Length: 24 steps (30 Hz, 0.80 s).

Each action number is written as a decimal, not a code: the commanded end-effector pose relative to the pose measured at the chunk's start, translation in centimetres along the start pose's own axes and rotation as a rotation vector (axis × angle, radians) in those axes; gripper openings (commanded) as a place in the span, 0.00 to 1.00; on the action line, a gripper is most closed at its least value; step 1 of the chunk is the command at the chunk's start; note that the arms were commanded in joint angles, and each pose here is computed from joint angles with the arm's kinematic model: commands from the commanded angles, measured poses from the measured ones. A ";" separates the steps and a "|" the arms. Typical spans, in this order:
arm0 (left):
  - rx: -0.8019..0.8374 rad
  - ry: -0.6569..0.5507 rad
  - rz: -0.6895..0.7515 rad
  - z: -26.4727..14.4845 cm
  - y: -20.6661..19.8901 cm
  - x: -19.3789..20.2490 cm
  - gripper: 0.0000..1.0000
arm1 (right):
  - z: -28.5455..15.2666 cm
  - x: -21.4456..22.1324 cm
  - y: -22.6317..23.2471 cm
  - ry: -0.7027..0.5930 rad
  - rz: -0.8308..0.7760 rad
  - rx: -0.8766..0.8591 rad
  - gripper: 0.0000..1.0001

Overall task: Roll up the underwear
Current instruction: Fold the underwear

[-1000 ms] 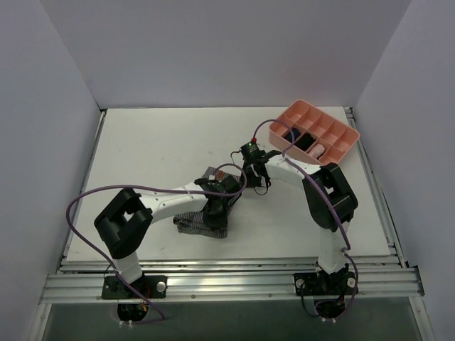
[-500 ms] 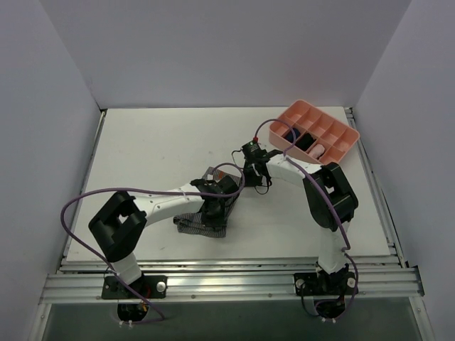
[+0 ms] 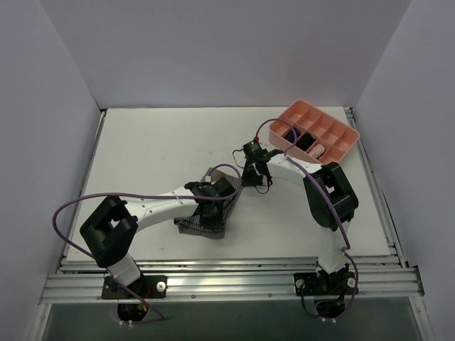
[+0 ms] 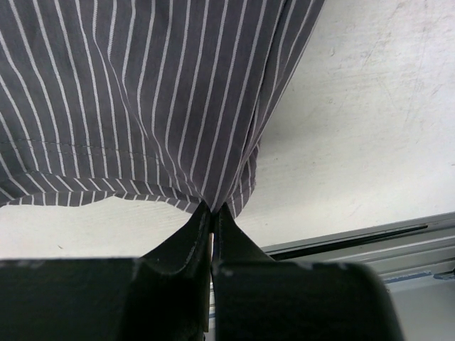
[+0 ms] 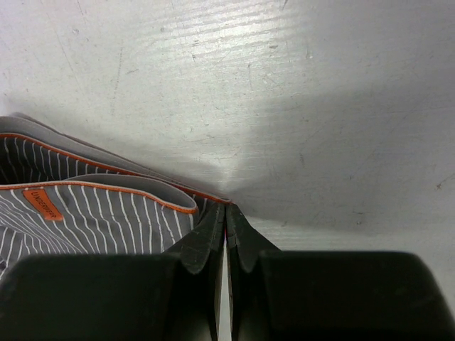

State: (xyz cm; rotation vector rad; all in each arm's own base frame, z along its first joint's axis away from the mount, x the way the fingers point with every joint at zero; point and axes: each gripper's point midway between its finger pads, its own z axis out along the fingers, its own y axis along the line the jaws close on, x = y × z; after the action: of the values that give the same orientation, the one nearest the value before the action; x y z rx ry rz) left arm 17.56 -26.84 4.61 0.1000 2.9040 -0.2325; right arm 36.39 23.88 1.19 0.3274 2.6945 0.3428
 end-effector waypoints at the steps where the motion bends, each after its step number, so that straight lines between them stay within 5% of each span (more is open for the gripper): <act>1: 0.059 0.005 -0.002 -0.5 -0.9 0.5 0.05 | 0.6 -0.3 -1.8 0.005 -0.003 0.065 0.00; 10: 0.082 0.030 -0.002 0.0 -1.7 0.8 0.11 | -0.3 -0.2 -0.8 -0.001 0.005 0.008 0.00; 17: 0.089 -0.026 -0.008 -3.2 -1.8 -1.9 0.36 | -2.0 -0.1 -1.0 -0.016 0.010 0.013 0.01; 24: 0.084 -0.077 -0.068 -6.1 0.8 -5.1 0.40 | -5.1 -2.6 -0.1 -0.093 0.029 0.022 0.05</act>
State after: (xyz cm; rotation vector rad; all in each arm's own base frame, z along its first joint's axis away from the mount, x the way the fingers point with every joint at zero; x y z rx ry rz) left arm 19.60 -26.85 8.70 0.0377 2.8752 -0.3555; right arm 35.65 22.59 2.60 0.3475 2.6853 0.3188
